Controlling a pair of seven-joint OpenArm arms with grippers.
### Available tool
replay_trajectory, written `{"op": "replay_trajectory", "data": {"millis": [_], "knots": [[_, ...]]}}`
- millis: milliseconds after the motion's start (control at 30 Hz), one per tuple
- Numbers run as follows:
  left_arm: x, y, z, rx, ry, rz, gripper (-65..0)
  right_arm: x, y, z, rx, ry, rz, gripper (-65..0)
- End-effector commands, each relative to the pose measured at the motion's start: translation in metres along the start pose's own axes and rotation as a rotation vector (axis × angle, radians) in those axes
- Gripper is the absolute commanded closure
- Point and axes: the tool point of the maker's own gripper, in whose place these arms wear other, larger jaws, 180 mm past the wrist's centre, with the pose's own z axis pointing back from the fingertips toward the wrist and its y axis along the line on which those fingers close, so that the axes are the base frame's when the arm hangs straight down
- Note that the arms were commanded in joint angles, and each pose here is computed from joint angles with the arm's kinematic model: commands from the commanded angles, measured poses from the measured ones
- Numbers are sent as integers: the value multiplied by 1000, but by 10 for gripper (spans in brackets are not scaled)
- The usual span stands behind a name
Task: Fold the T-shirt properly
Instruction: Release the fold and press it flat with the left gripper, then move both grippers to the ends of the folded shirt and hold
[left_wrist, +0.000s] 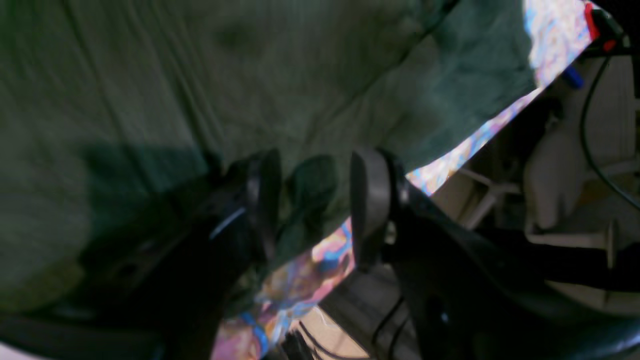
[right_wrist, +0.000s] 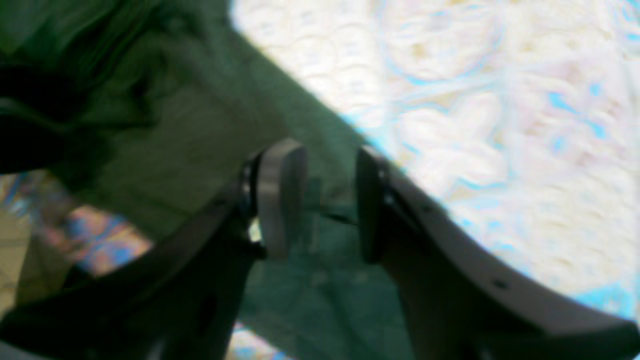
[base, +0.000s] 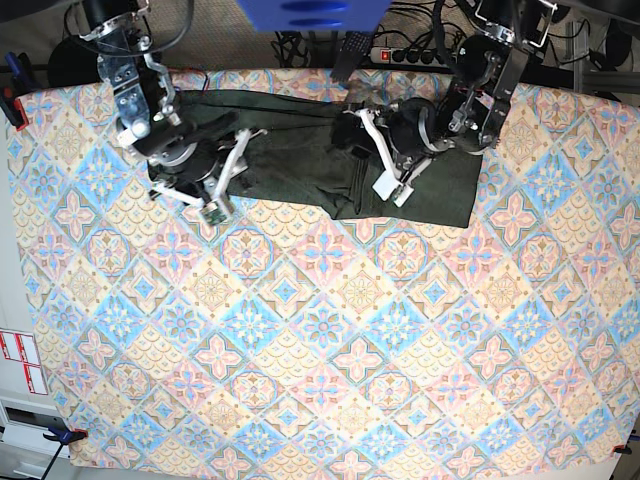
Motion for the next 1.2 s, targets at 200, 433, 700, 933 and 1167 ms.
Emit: {"op": "replay_trajectory", "data": {"millis": [200, 433, 700, 933, 1167], "knots": [[47, 28, 42, 89, -149, -43, -231, -11, -65, 23, -167, -9, -100, -237], [58, 80, 83, 235, -221, 9, -231, -36, -113, 41, -225, -16, -329, -294], [48, 107, 100, 302, -209, 49, -231, -91, -124, 36, -109, 58, -711, -301], [41, 113, 97, 305, -193, 72, -230, -104, -114, 35, -64, 123, -754, -374], [41, 113, 97, 306, -194, 72, -230, -103, -115, 35, -63, 115, -757, -434]]}}
